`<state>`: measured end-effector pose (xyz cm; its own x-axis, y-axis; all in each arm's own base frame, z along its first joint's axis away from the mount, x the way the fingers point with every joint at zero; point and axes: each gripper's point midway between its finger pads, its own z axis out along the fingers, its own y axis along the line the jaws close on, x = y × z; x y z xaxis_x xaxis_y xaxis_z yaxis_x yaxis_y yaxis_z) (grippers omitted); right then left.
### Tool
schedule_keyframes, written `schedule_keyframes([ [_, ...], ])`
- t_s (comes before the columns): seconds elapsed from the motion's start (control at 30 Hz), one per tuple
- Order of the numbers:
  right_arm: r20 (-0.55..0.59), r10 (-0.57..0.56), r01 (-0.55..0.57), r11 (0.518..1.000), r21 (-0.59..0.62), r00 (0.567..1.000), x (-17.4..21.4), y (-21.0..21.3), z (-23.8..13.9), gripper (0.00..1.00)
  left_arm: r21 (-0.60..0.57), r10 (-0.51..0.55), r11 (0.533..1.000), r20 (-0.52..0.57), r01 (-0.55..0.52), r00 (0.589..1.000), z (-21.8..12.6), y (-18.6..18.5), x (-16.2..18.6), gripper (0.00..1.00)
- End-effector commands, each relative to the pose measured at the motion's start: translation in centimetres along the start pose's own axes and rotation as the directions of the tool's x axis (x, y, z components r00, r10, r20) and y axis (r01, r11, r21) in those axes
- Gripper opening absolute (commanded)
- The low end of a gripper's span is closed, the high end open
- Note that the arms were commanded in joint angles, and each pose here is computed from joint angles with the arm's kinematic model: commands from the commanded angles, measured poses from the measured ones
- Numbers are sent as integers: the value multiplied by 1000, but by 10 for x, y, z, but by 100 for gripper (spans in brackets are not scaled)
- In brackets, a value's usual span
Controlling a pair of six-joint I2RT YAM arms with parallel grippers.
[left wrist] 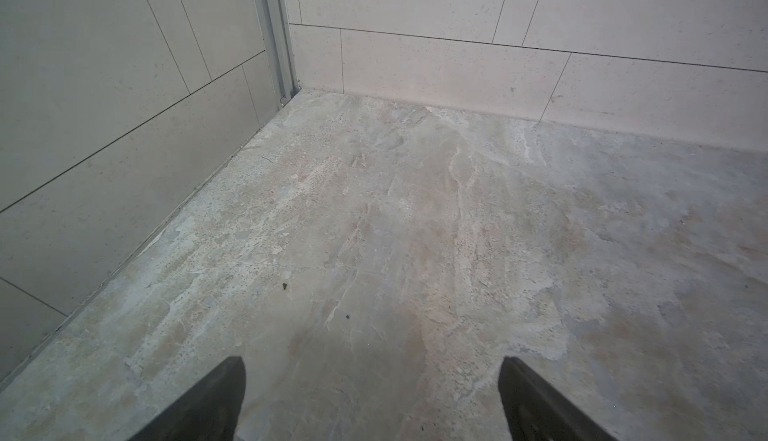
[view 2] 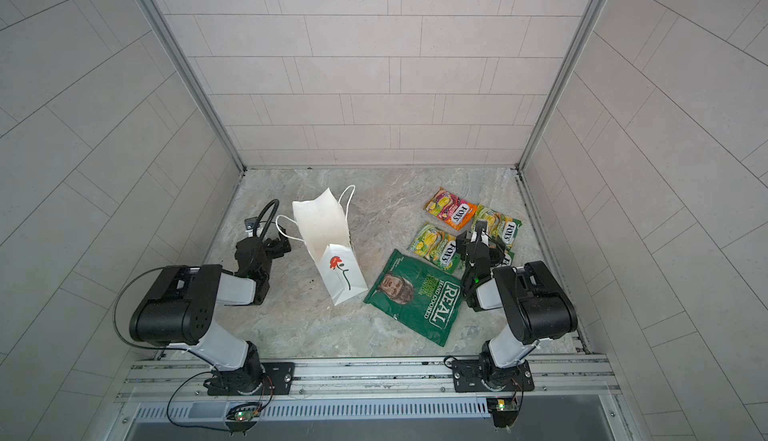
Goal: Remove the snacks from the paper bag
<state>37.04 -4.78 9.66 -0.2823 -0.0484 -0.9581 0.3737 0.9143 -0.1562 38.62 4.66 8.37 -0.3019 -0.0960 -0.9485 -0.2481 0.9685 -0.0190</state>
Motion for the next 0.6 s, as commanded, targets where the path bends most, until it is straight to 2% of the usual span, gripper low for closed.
schedule_keyframes([
  [0.0,-31,-22,22,1000,14,999,-3,1,8,99,51,27,998,-9,-27,1000,2,-11,-5,100],
  [0.13,-28,-19,20,1000,13,999,-4,1,8,100,110,50,993,-18,-48,999,3,-21,-4,100],
  [0.57,-27,-22,22,1000,13,999,-4,1,8,99,106,53,993,-25,-50,998,5,-21,-3,100],
])
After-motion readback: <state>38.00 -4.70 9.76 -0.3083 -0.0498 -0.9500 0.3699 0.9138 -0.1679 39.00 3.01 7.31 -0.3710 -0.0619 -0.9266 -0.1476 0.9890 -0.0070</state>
